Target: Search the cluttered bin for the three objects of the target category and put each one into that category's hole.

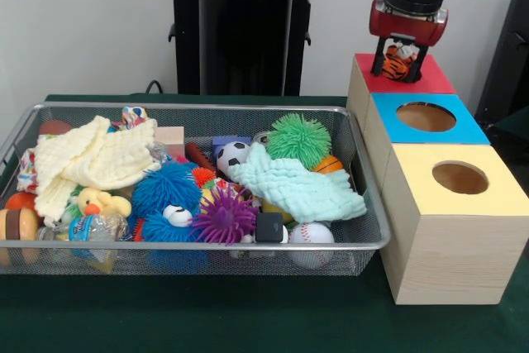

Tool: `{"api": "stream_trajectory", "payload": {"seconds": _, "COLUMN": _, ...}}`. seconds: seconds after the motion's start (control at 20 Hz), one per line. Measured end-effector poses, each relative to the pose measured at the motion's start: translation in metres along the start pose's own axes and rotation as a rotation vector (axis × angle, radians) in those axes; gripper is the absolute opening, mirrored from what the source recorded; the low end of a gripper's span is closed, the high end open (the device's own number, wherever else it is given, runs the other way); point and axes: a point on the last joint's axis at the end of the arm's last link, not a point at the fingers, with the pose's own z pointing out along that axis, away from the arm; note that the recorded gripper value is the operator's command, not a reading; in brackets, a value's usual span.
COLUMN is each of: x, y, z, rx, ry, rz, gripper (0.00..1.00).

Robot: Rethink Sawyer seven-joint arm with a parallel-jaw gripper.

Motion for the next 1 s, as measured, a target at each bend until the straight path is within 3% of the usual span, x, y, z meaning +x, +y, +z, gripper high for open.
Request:
{"api": "stream_trajectory", "payload": {"seconds": 0.55, "x": 0.000, "y": 0.007, "z": -0.004, "rx": 0.001, "ry": 0.014, "rz": -0.014, "gripper": 1.00}}
{"api": "stream_trajectory", "payload": {"seconds": 1.0, "x": -0.009, "y": 0.021, "z": -0.011, "rx": -0.010, "ry": -0.011, "rz": -0.036, "gripper": 1.00}}
